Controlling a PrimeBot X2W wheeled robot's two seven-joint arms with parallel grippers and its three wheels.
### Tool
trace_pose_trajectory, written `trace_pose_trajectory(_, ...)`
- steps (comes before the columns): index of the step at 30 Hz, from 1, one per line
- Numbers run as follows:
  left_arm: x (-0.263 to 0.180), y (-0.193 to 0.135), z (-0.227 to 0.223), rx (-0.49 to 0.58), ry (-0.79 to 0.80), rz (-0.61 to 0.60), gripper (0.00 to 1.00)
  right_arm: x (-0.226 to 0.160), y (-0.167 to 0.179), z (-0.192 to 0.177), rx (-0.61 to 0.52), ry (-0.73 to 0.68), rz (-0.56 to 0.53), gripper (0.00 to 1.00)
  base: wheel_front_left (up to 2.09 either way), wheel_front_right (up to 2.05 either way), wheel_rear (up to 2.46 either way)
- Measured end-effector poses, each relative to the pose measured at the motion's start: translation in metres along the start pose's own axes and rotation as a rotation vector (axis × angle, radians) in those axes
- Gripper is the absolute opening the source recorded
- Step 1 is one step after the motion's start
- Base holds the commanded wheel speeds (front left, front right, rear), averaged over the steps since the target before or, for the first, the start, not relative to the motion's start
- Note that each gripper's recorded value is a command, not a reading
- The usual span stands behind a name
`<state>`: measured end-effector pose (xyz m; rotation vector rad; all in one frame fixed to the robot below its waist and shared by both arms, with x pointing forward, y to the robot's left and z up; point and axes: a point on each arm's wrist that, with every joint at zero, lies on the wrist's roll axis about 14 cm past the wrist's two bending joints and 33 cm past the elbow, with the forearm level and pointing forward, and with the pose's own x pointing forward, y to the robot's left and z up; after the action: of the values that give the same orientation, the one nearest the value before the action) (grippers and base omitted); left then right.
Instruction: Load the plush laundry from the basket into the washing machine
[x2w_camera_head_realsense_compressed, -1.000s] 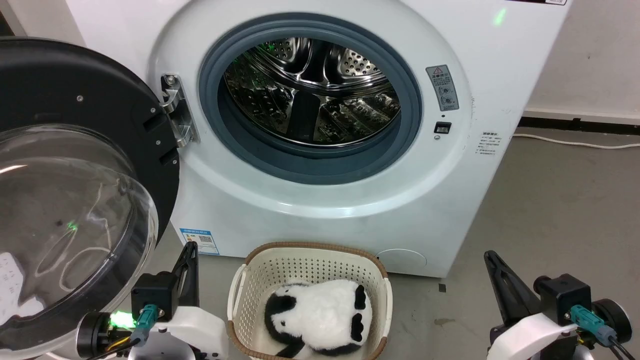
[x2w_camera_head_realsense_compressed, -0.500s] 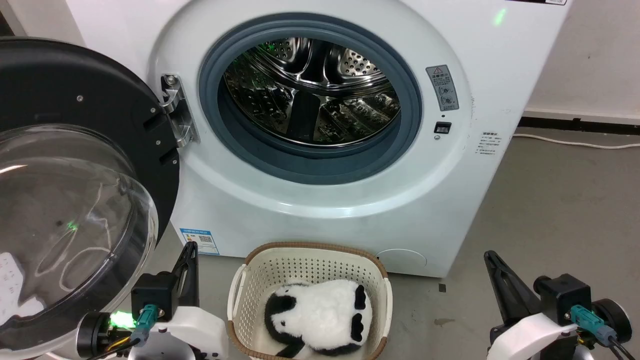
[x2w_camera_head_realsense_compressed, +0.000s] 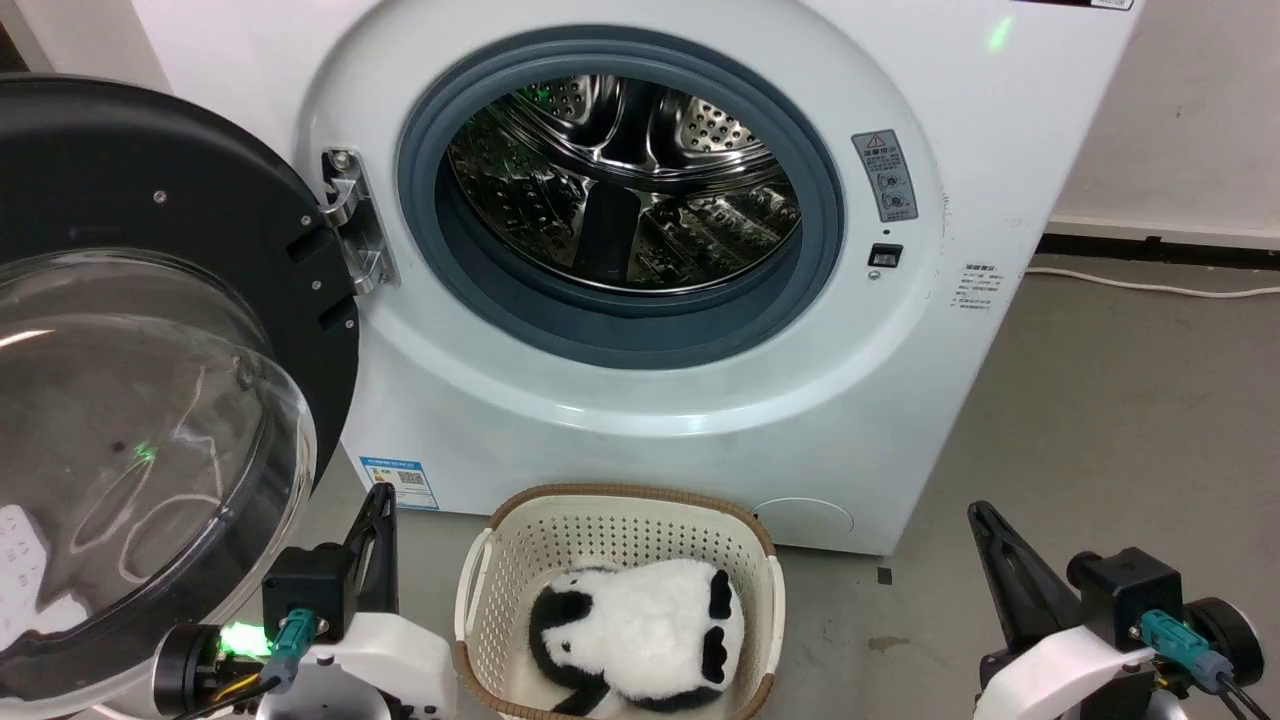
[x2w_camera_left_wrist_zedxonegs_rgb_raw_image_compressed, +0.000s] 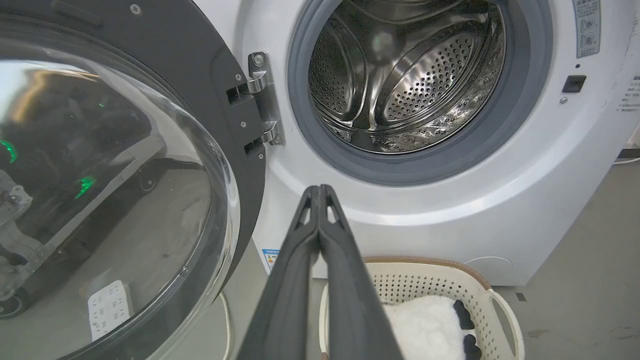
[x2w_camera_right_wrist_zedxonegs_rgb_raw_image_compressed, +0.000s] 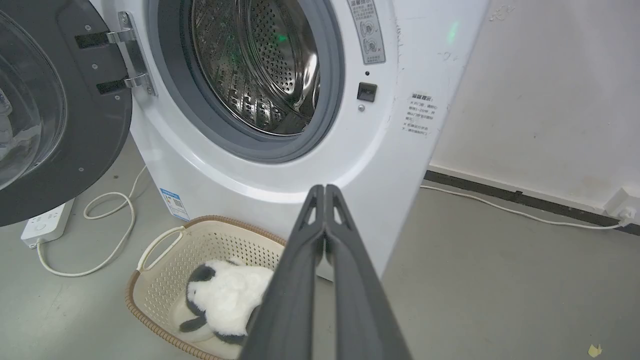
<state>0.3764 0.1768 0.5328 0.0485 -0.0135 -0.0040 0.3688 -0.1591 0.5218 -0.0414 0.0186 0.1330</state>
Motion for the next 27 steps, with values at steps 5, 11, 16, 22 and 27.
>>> trace_pose_trajectory(5, 0.000, 0.000, 0.000, 0.000, 0.000, 0.000, 0.00, 0.000, 0.000, 0.000, 0.000, 0.000, 0.000, 0.00, 0.00, 0.00, 0.00)
trace_pose_trajectory(11, 0.000, 0.000, 0.000, 0.000, 0.000, -0.001, 1.00, 0.000, 0.000, 0.000, 0.001, 0.001, 0.001, 1.00, 0.00, 0.00, 0.00)
trace_pose_trajectory(16, 0.000, -0.001, 0.000, 0.000, -0.001, -0.003, 1.00, 0.000, 0.001, 0.000, 0.002, -0.001, 0.002, 1.00, 0.00, 0.00, 0.00)
trace_pose_trajectory(22, 0.002, -0.008, 0.001, 0.000, -0.014, -0.020, 1.00, -0.001, -0.004, -0.001, 0.013, -0.008, -0.011, 1.00, 0.00, 0.00, 0.00)
trace_pose_trajectory(27, 0.007, -0.013, -0.003, -0.001, -0.008, -0.035, 1.00, -0.001, -0.007, -0.006, 0.017, -0.001, -0.023, 1.00, 0.00, 0.00, 0.00)
